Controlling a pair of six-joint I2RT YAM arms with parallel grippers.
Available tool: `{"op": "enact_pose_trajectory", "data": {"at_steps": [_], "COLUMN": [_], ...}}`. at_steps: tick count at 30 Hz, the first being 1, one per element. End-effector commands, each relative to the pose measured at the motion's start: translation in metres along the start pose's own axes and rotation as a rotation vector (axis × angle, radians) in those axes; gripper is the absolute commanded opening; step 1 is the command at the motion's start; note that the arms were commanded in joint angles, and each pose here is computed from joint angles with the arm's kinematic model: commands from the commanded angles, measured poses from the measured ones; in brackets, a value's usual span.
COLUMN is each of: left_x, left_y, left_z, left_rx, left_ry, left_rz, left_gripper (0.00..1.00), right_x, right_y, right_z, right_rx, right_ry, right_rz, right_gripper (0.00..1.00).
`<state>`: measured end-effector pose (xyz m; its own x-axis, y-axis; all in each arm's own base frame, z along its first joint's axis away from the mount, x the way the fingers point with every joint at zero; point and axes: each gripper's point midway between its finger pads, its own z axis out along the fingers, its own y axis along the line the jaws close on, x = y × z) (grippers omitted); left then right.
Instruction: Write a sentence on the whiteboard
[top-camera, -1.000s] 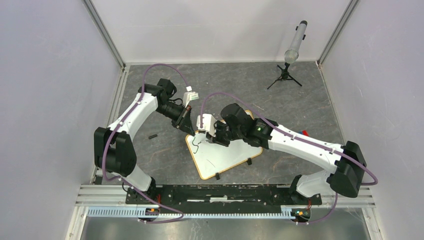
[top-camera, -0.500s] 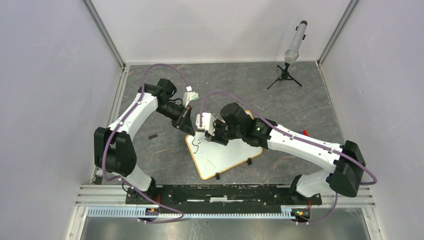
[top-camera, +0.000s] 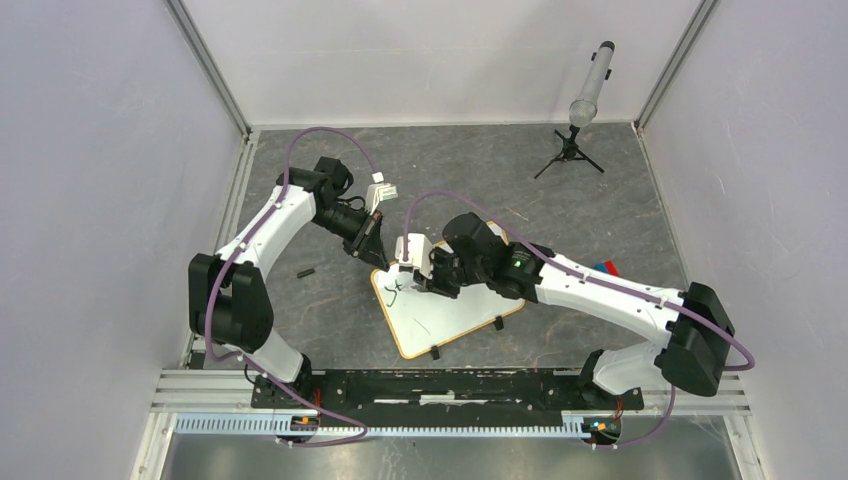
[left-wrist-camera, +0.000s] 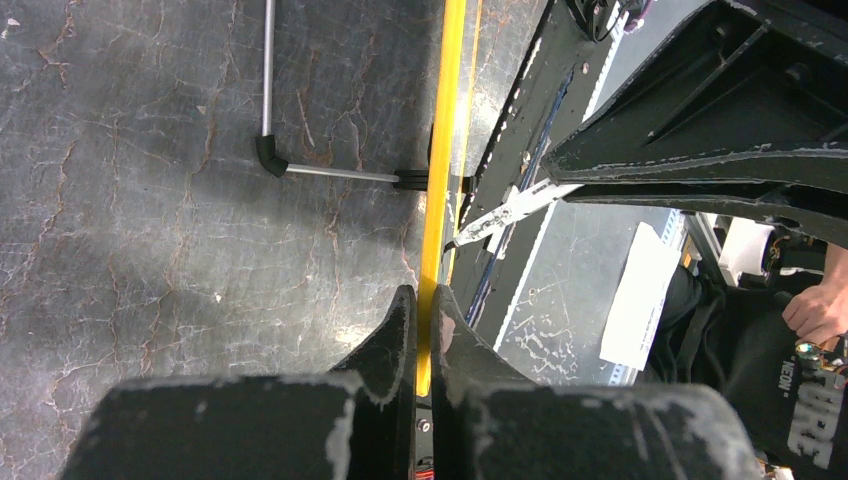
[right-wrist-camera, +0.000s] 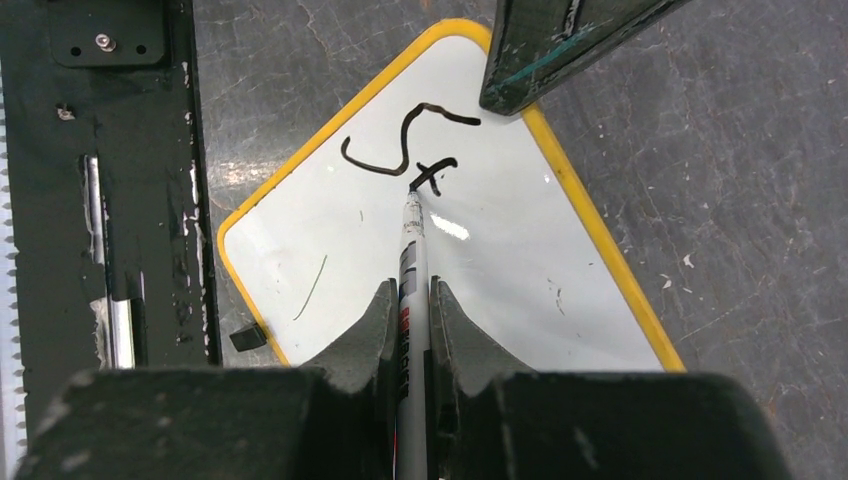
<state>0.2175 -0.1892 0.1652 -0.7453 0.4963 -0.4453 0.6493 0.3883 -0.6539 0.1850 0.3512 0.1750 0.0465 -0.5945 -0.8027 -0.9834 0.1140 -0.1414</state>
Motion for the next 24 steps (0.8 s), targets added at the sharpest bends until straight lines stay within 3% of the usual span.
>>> {"op": "enact_pose_trajectory", "data": {"at_steps": [1,24], "left_x": [-0.002,-0.003], "left_y": [-0.001,-0.002], "left_z": [-0.003,-0.004], "left_rx": [-0.012,-0.015], "left_ry": [0.005,0.002], "left_rz": [0.004,0.006], "left_gripper": [0.02,0.02], "right_x": [0.009,-0.020], "right_y": [0.000,-0.011], "right_z": [-0.002,-0.025], "right_rx": [0.016,0.061], "right_ry": [0.012,-0.013], "right_rz": [0.011,-0.044], "right_gripper": [0.00,0.00]}}
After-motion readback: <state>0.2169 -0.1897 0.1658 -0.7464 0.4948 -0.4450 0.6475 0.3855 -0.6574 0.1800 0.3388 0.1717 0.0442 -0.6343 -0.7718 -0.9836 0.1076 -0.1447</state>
